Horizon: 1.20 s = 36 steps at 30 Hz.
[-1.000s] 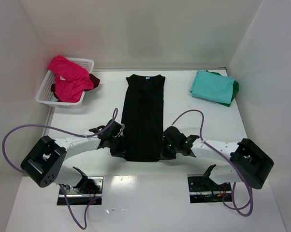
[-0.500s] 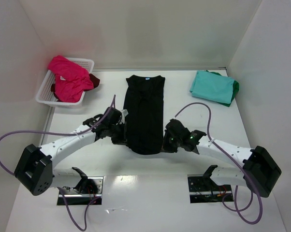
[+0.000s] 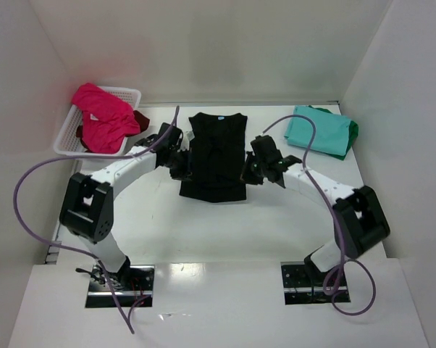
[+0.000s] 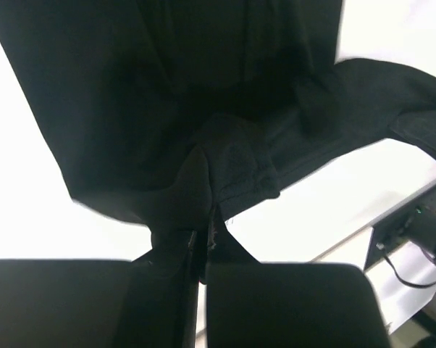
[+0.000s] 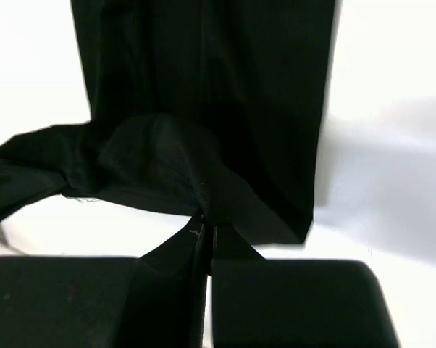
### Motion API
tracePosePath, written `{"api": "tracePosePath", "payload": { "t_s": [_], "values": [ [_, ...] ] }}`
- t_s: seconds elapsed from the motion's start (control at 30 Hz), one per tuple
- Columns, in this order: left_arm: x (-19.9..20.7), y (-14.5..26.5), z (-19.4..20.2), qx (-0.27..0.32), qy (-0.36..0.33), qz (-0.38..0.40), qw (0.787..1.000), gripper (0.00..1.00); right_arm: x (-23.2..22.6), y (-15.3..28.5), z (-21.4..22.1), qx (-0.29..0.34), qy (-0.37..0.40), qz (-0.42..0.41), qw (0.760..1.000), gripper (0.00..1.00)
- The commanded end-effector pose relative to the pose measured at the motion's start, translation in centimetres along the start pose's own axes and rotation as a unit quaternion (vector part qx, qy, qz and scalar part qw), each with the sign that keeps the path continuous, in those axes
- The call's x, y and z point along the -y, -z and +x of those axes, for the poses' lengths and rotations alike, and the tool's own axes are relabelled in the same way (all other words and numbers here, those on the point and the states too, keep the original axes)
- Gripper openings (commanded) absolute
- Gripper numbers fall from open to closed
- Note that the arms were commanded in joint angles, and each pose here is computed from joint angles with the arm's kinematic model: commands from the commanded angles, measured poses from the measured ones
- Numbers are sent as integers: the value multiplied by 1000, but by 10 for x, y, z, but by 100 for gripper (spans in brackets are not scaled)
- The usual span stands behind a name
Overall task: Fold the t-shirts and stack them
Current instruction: Fold the folded rectangular tshirt in 1/3 of the way
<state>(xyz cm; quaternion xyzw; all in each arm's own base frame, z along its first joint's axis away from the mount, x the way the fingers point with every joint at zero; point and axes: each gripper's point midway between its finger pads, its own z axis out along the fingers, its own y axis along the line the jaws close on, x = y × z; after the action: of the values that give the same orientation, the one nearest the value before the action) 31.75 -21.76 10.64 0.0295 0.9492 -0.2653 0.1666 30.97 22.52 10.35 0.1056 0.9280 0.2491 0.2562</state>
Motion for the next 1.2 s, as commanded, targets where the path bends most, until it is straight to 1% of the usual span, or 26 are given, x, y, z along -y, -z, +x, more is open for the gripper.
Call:
{"api": "tracePosePath", "payload": {
  "t_s": [0.0,0.07,0.1,0.17,0.2,0.27,0.3,0.33,0.37,0.43,0.47,0.53,0.6,0.67,0.7,0.73,0.77,0.83,0.87,0.9,0.93,0.97,1.07,1.13,1.17],
  "values": [
    [-4,-9,-22,-10,-29,18,999,0,-23,-19,-34,26,35,-23,999,0],
    [-6,-9,-42,4,-29,23,999,0,-18,-35,-41,19,33,-15,999,0],
    [-10,-15,-46,-2,-23,25,999,0,-25,-38,-49,25,34,-20,999,0],
    [-15,-20,-66,7,-19,31,999,0,-24,-48,-66,32,37,-16,999,0],
    [-13,-22,-71,9,-25,36,999,0,-27,-51,-70,34,37,-17,999,0],
    [-20,-29,-82,8,-15,43,999,0,-24,-57,-89,46,38,-14,998,0],
    [-17,-29,-94,18,-20,47,999,0,-25,-59,-92,46,38,-13,998,0],
    [-15,-30,-100,22,-22,48,998,0,-22,-61,-100,50,33,-10,998,0],
    [-23,-38,-104,19,-16,44,999,0,-21,-61,-113,61,32,-11,998,0],
    [-21,-39,-117,26,-17,56,998,2,-15,-70,-118,56,26,-7,998,0],
    [-24,-46,-118,22,-14,55,998,4,-13,-71,-126,60,22,-8,998,0],
    [-29,-52,-121,18,-9,59,998,6,-9,-81,-124,51,24,-6,998,0],
    [-35,-59,-125,14,-3,64,998,13,-4,-89,-127,50,25,-2,998,5],
    [-37,-65,-124,8,0,67,998,28,-7,-92,-130,52,28,-9,998,14],
    [-37,-66,-125,9,0,67,998,36,-7,-92,-130,52,31,-9,998,20],
    [-40,-65,-131,17,0,67,998,42,-8,-97,-131,51,31,-14,998,35],
    [-38,-63,-137,30,-6,70,997,52,-6,-100,-129,47,31,-11,998,39],
    [-43,-53,-149,55,-10,55,997,53,-9,-101,-134,59,40,-19,997,51],
    [-46,-47,-156,68,-6,55,996,55,-10,-100,-138,67,47,-19,996,55],
    [-49,-40,-161,77,-5,54,996,58,-17,-95,-146,80,51,-27,995,56],
    [-47,-35,-170,89,-9,53,995,61,-20,-94,-153,92,59,-29,994,59],
    [-50,-30,-178,101,-9,52,993,61,-26,-89,-161,105,67,-36,992,60],
    [-46,-15,-192,126,-17,56,990,66,-37,-77,-182,136,80,-37,987,60],
    [-46,-8,-198,137,-25,60,988,69,-40,-67,-191,147,78,-40,985,60],
    [-46,-7,-200,142,-27,57,988,69,-42,-62,-193,152,79,-43,984,60]
  ]
}}
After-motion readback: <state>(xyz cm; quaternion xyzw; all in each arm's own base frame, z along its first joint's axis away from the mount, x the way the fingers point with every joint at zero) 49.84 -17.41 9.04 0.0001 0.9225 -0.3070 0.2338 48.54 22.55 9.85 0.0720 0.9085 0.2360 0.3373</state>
